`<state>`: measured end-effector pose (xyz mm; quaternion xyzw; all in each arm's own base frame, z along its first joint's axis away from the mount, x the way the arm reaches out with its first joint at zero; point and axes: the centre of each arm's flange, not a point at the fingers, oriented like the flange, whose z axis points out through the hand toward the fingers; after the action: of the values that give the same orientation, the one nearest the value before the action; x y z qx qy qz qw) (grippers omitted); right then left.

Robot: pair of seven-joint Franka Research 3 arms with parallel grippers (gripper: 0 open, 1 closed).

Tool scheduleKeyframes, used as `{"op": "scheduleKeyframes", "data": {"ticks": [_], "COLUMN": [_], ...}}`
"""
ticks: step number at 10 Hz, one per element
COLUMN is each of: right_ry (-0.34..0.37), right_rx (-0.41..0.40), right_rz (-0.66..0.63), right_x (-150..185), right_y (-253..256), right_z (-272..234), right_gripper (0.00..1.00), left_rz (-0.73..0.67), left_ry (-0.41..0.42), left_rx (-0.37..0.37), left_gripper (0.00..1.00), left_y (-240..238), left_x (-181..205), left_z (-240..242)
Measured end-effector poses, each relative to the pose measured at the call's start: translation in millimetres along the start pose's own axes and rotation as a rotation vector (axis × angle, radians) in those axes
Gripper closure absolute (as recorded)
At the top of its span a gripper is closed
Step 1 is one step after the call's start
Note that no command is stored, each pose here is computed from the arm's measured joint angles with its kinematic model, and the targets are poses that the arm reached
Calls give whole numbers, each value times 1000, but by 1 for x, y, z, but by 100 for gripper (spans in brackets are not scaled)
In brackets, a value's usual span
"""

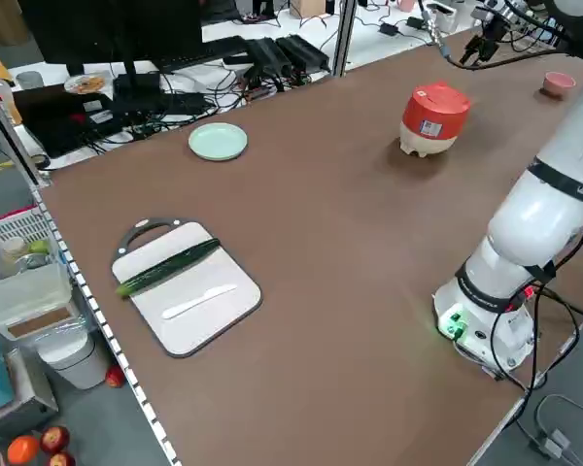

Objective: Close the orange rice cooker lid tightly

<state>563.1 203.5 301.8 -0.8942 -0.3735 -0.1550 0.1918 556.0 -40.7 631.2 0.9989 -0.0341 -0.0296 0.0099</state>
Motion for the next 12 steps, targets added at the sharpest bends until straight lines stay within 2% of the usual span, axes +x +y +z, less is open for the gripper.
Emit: {"op": "scheduleKeyframes", "data": {"ticks": [2, 4, 6, 8, 10, 12], "right_ry": [-39, -83, -162, -177, -181, -243], "right_rx": [-72, -159, -209, -210, -235, -235], "right_rz": [183, 434, 620, 669, 671, 694], "right_x": [4, 7, 22, 39, 40, 42], "right_y": [8, 23, 38, 49, 59, 70], "right_z": [-11, -31, -64, -100, -115, -148], "right_gripper": [0, 0, 0, 0, 0, 0], "left_rz": [1, 2, 2, 2, 2, 2], "left_ry": [-1, -1, -1, 0, 0, 0], "left_rx": [0, 0, 0, 0, 0, 0], "left_gripper": [0, 0, 0, 0, 0, 0], "left_y": [1, 1, 1, 1, 1, 1], "left_x": [0, 0, 0, 0, 0, 0], "left_z": [0, 0, 0, 0, 0, 0]}}
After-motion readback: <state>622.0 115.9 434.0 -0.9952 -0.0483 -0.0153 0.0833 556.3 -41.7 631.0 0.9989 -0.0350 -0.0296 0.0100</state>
